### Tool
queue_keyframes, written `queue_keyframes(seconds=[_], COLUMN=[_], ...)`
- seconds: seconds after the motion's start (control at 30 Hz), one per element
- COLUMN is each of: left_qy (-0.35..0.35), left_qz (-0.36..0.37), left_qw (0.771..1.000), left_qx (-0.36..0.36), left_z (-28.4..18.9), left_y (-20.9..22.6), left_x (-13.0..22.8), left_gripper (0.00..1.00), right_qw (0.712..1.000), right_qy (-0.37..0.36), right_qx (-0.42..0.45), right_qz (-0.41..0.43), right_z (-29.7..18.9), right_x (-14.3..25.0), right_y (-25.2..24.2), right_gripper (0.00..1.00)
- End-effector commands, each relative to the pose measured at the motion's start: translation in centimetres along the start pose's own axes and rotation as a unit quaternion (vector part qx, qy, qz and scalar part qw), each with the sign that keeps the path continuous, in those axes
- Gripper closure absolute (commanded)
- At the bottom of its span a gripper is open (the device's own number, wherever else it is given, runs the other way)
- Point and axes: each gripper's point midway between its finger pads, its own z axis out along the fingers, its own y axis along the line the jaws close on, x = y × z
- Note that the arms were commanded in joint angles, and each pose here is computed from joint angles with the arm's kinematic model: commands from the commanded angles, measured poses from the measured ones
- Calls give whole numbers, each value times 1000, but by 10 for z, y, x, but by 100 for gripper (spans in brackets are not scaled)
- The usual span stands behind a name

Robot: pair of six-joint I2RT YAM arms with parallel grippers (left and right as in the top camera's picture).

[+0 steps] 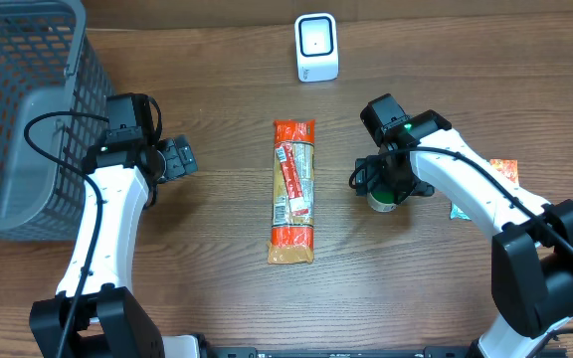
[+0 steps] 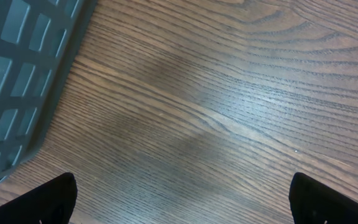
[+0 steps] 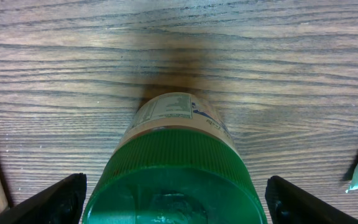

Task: Scan the item barcode
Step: 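Close the right gripper on the jar and lift it slightly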

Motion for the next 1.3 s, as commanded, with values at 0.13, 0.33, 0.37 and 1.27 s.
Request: queue_keyframes(seconds=[0.13, 0.33, 0.37, 1.27], left_qy=[-15, -15, -15, -15], left_qz=[9, 9, 9, 9], left_qw=[1000, 1000, 1000, 1000], left_qx=[4, 4, 4, 4], left_z=[-8, -8, -8, -8], left_y=[-1, -1, -1, -1], left_x=[-8, -8, -8, -8], left_gripper=[0, 0, 0, 0], right_qw=[1000, 1000, 1000, 1000], right_qy=[-3, -15, -18, -23], right_qx=[2, -4, -6, -8], right_qz=[-3, -2, -2, -2], right_z=[5, 18, 17, 30], right_x=[3, 2, 1, 4], right_y=[-2, -1, 0, -1], right_gripper=[10, 20, 23, 28])
